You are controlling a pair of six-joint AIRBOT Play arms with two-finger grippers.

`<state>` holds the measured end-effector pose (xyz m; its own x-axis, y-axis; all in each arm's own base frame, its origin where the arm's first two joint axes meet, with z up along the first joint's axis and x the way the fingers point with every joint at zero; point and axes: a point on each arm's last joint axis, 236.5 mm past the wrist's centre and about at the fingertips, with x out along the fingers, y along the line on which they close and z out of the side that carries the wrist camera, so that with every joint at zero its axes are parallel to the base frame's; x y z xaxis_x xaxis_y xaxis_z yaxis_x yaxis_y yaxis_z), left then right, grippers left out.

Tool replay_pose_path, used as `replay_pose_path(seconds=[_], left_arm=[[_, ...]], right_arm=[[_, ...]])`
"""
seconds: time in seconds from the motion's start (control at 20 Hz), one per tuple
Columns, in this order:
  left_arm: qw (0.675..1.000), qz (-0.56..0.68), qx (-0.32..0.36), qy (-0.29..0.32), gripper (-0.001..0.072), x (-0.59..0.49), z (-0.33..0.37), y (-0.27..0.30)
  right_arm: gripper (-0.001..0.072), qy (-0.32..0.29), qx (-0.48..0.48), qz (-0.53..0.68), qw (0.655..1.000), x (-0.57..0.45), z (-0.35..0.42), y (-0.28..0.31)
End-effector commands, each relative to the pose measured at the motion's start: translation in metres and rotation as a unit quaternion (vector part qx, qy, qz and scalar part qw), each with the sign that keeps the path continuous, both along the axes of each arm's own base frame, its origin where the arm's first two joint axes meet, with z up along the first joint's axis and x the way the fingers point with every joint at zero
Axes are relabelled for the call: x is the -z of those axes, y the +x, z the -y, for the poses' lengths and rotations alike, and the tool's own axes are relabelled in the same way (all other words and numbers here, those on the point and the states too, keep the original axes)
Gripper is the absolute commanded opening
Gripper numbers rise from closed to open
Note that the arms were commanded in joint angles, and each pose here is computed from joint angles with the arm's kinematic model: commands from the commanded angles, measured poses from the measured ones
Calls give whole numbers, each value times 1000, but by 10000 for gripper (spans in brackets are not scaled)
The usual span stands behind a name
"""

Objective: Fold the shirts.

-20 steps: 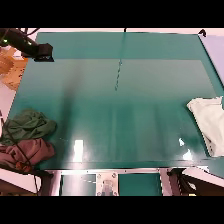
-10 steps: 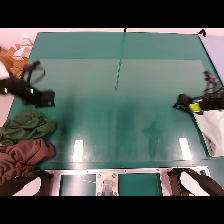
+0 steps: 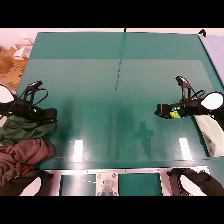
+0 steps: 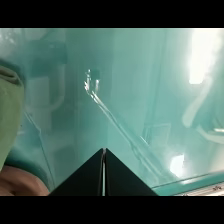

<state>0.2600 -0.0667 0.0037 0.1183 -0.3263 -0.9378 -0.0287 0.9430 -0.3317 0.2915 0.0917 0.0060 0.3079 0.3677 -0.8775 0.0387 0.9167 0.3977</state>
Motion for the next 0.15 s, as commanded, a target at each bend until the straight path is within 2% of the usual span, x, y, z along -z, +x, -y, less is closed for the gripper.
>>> replay_pose_path(seconds=[0.0, 0.1], left_arm=[[1000, 4, -6, 0, 24, 1, 0, 1], [1000, 4, -6, 0, 24, 1, 0, 1]], right_arm=[[18, 0, -7, 1, 1000, 0, -5, -1], [18, 0, -7, 1, 1000, 0, -5, -1]])
